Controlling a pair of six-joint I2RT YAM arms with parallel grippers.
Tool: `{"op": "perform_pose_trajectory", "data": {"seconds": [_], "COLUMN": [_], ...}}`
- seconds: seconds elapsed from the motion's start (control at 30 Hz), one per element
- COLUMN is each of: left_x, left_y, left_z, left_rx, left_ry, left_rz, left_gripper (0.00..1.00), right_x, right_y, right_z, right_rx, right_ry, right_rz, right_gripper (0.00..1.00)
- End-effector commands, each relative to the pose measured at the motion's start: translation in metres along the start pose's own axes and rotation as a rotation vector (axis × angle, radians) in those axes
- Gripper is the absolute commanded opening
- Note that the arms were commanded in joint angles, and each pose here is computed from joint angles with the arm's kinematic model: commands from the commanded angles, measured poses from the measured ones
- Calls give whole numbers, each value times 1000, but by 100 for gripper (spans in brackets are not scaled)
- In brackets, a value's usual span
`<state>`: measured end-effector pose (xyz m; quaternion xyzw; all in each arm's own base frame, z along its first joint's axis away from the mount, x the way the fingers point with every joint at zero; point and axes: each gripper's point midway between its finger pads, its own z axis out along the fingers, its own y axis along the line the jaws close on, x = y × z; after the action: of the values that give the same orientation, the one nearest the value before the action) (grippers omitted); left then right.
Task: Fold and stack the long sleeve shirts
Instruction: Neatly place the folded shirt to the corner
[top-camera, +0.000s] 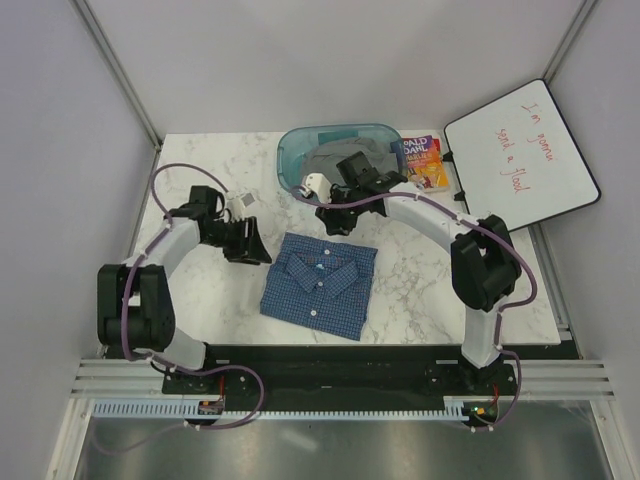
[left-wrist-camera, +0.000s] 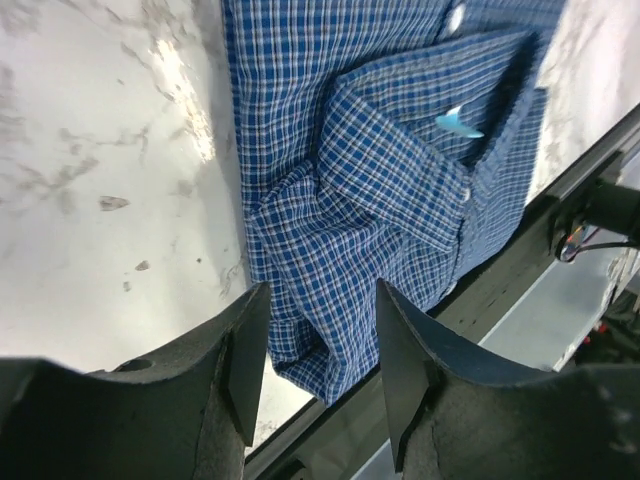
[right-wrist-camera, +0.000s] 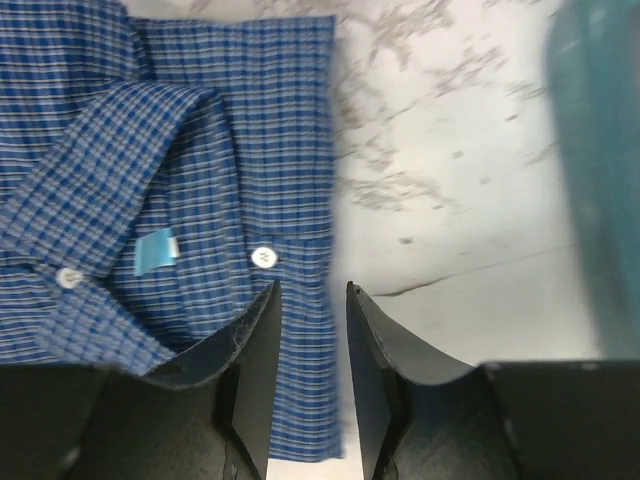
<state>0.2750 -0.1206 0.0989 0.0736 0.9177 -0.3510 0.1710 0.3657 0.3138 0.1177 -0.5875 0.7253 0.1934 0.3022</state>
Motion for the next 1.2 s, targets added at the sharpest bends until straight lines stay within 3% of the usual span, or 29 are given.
{"op": "perform_pose_trajectory", "data": {"seconds": [0.0, 0.13, 0.23, 0.37, 0.6, 0.67, 0.73, 0.77, 0.8, 0.83, 0.87, 0.9, 0.97, 1.07, 1.17], "left_x": [15, 41, 72, 82, 59, 40, 17, 13, 11, 1, 5, 3, 4, 1, -8], "left_y": [4, -16, -53, -90, -104, -78, -54, -31, -23, -18, -34, -45, -71, -90, -78], "left_z": [21, 47, 63, 61, 29, 21, 11, 9, 9, 6, 13, 9, 9, 14, 38], "left_rx": [-103, -50, 58, 179, 187, 19, -108, -215, -221, -212, -80, -3, 152, 241, 193], "left_ry": [125, 245, 323, 315, 106, 28, -24, -16, 6, 8, 52, 73, 65, 59, 71], "left_rz": [-28, 6, 67, 120, 121, 121, 210, 225, 270, 310, 344, 474, 528, 656, 700], "left_gripper": [52, 44, 36, 31, 34, 35, 37, 40, 40, 40, 40, 41, 47, 53, 57], "right_x": [22, 45, 48, 46, 46, 44, 39, 36, 31, 27, 25, 18, 14, 9, 15], "right_y": [40, 43, 27, 19, 19, 18, 16, 15, 13, 12, 12, 10, 12, 16, 17], "right_z": [13, 22, 16, 7, 19, 20, 19, 18, 17, 16, 15, 12, 13, 18, 29], "right_rx": [-132, -176, -176, -180, -196, -200, -194, -189, -182, -181, -183, -179, -197, -214, -220], "right_ry": [42, 72, 41, 21, 16, 15, 5, 2, -7, -14, -19, -34, -49, -68, -56], "right_rz": [249, 329, 395, 417, 433, 432, 416, 411, 405, 402, 407, 416, 438, 477, 520], "right_gripper": [39, 36, 36, 35, 36, 36, 36, 36, 35, 35, 35, 35, 34, 34, 34]}}
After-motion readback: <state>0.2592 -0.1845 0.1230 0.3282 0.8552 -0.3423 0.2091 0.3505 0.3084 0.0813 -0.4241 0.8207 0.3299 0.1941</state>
